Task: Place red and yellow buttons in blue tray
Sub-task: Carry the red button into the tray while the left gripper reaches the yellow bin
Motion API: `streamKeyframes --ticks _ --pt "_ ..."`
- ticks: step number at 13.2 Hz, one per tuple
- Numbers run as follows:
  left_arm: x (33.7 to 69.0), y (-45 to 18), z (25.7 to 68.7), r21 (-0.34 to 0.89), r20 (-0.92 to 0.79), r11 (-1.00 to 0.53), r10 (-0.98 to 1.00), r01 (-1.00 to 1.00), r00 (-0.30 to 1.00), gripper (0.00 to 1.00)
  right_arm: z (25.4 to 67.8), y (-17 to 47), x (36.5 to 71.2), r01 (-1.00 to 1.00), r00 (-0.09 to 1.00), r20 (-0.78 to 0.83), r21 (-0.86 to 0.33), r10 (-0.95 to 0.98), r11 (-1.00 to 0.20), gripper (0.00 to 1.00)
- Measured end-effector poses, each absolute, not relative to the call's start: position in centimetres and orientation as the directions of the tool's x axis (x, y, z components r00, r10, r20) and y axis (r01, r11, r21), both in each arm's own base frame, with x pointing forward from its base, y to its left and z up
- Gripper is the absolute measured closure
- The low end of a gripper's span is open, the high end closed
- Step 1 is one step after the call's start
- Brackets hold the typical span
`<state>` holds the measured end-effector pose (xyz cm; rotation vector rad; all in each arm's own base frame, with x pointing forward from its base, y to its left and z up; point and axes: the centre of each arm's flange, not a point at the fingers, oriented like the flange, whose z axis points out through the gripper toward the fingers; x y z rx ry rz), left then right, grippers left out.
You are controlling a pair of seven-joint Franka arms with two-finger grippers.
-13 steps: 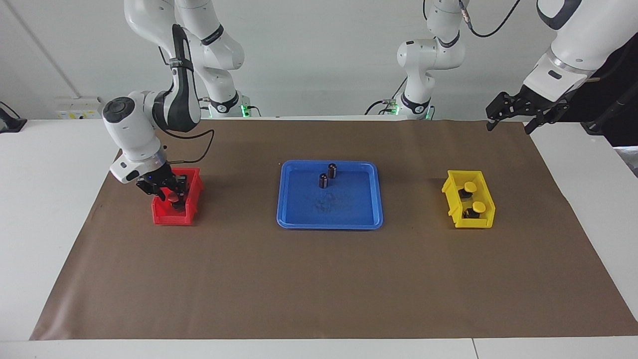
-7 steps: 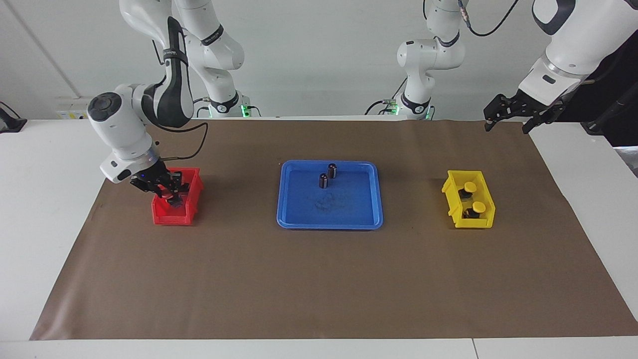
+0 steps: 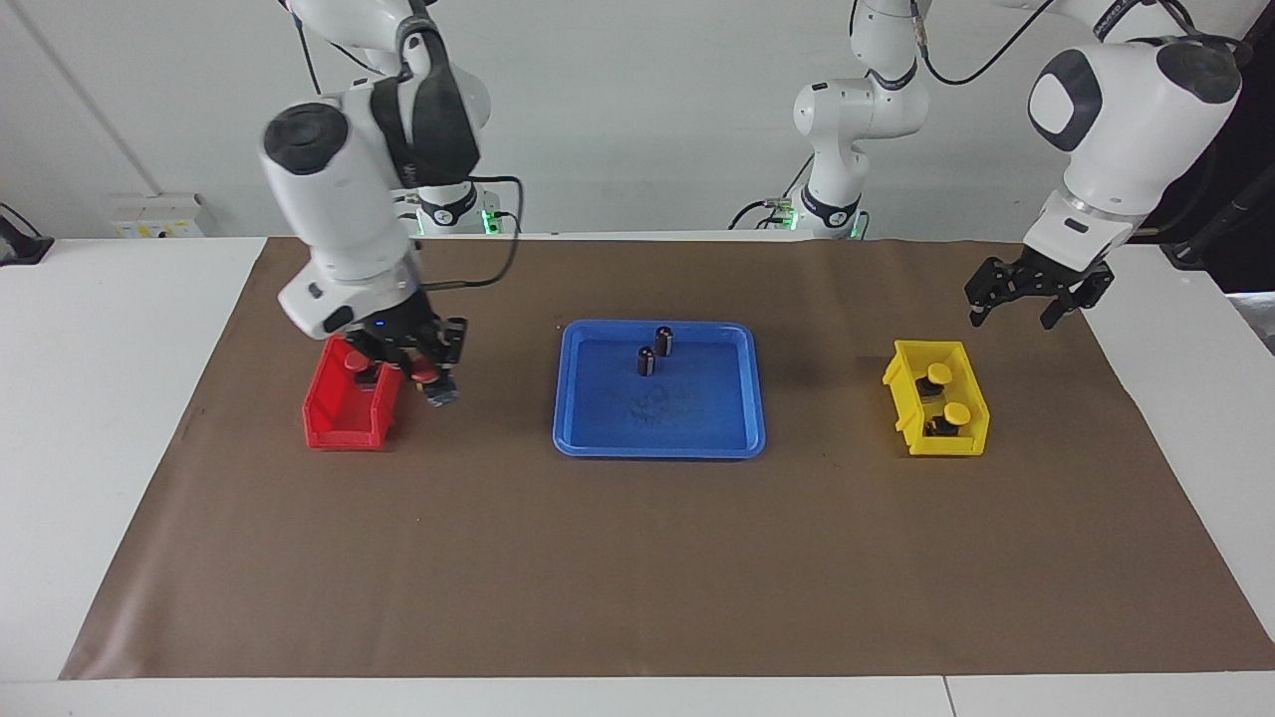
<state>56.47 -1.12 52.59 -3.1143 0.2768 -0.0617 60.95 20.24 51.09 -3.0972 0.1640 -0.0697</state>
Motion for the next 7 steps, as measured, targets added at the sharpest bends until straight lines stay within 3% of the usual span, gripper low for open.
streamKeyframes --ticks 5,7 --pt "59.9 -1.3 45.0 -0.015 0.003 -0.984 -0.180 -0.180 0.984 0.19 41.7 35.3 58.3 -0.169 0.983 0.064 -0.019 -0.169 -0.986 0.59" --pt "60.4 -1.3 43.7 -0.015 -0.001 -0.984 -0.179 -0.179 0.984 0.36 39.3 37.4 57.4 -0.171 0.984 0.050 -0.001 -0.171 -0.985 0.59"
